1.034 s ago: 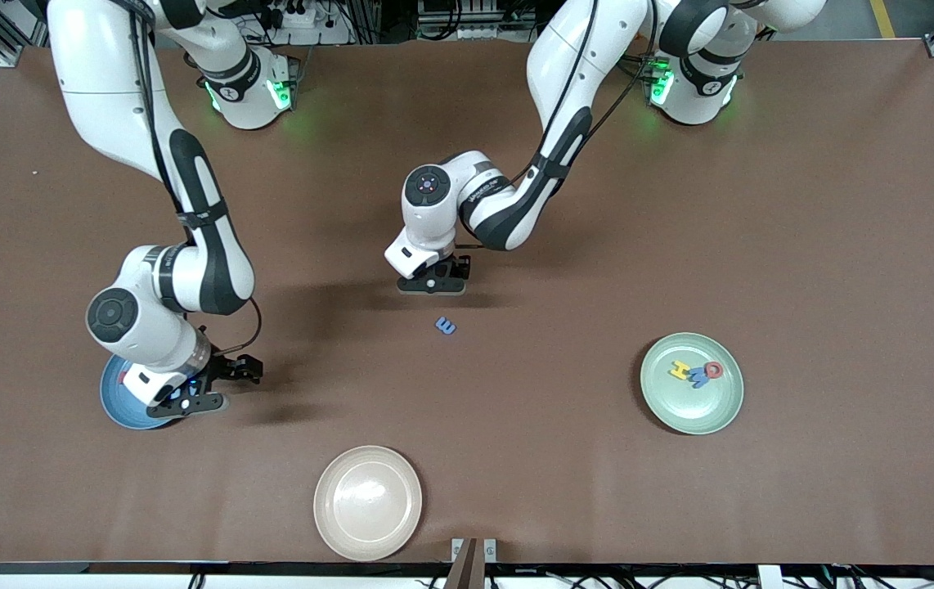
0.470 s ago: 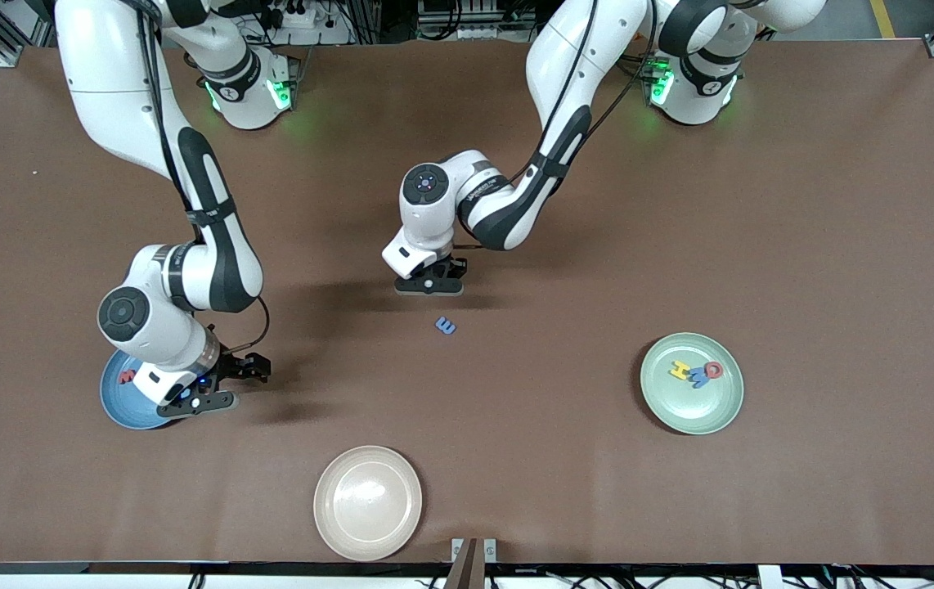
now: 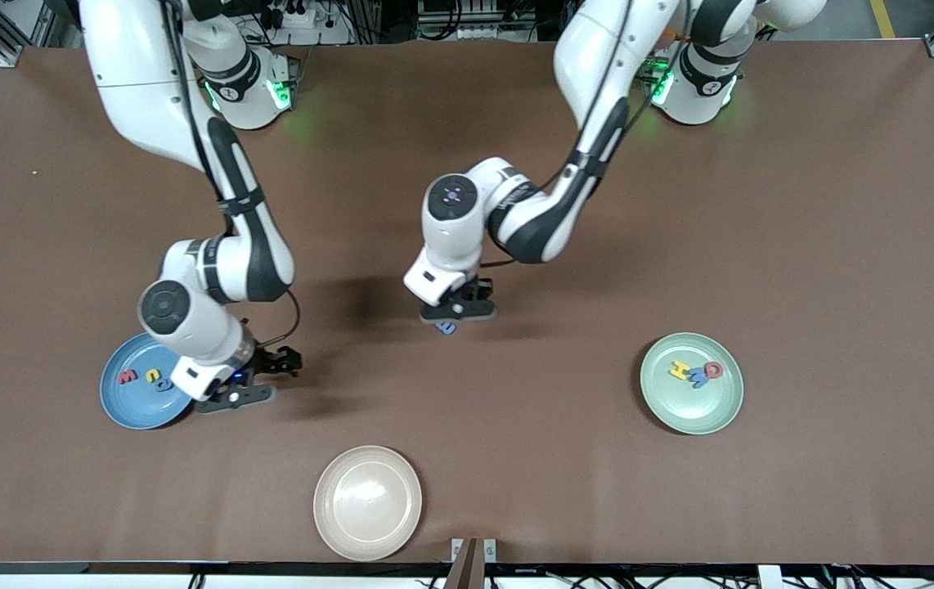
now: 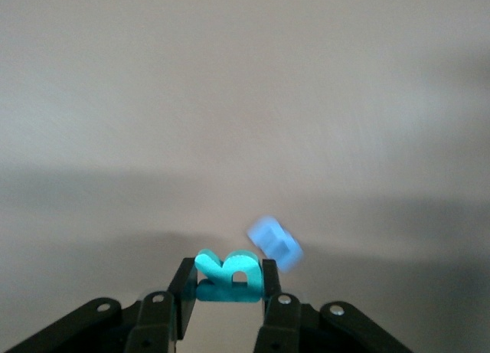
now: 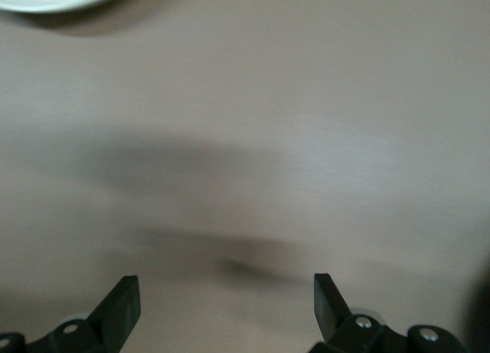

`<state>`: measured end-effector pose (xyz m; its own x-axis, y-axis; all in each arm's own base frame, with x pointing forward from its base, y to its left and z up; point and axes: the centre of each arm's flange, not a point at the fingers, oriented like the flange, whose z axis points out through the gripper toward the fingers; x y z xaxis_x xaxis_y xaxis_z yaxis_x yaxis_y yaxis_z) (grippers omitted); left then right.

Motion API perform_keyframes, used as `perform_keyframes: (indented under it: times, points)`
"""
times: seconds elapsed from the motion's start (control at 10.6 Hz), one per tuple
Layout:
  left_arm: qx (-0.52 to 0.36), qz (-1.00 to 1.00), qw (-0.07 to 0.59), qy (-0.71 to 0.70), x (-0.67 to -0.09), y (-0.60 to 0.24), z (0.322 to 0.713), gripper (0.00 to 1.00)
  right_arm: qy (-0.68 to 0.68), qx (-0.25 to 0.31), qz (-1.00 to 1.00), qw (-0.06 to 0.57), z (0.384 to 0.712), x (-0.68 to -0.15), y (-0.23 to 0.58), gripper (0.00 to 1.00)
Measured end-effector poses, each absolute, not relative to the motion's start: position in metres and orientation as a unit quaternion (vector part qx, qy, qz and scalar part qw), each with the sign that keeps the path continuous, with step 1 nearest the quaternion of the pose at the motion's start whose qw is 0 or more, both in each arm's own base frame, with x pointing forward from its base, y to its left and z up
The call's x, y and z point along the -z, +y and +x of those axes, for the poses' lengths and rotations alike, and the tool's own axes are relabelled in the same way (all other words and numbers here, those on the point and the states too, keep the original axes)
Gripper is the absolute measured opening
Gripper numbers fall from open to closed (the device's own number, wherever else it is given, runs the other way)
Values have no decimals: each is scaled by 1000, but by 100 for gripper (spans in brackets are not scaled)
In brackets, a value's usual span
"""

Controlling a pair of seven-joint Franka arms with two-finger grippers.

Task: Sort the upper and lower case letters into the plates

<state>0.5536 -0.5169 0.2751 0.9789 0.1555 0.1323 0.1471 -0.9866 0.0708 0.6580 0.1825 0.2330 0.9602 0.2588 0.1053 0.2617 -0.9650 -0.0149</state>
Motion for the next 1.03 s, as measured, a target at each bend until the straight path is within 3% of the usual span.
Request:
perform_keyframes:
  times: [0.19,0.47,0.75,1.03]
  points:
    - [-79,989,33,123,-320,-439,612,39,-192,56,-980,19,634,-237,265,100]
    - [-65,989,9,133,-327,-312,659,39,-276,44,-960,23,589,-222,353,100]
    - [-44,991,-14,124,-312,-190,686,39,-309,41,-950,35,575,-209,391,100]
    - [-30,992,-34,118,-295,-142,690,40,-322,47,-944,48,575,-204,420,100]
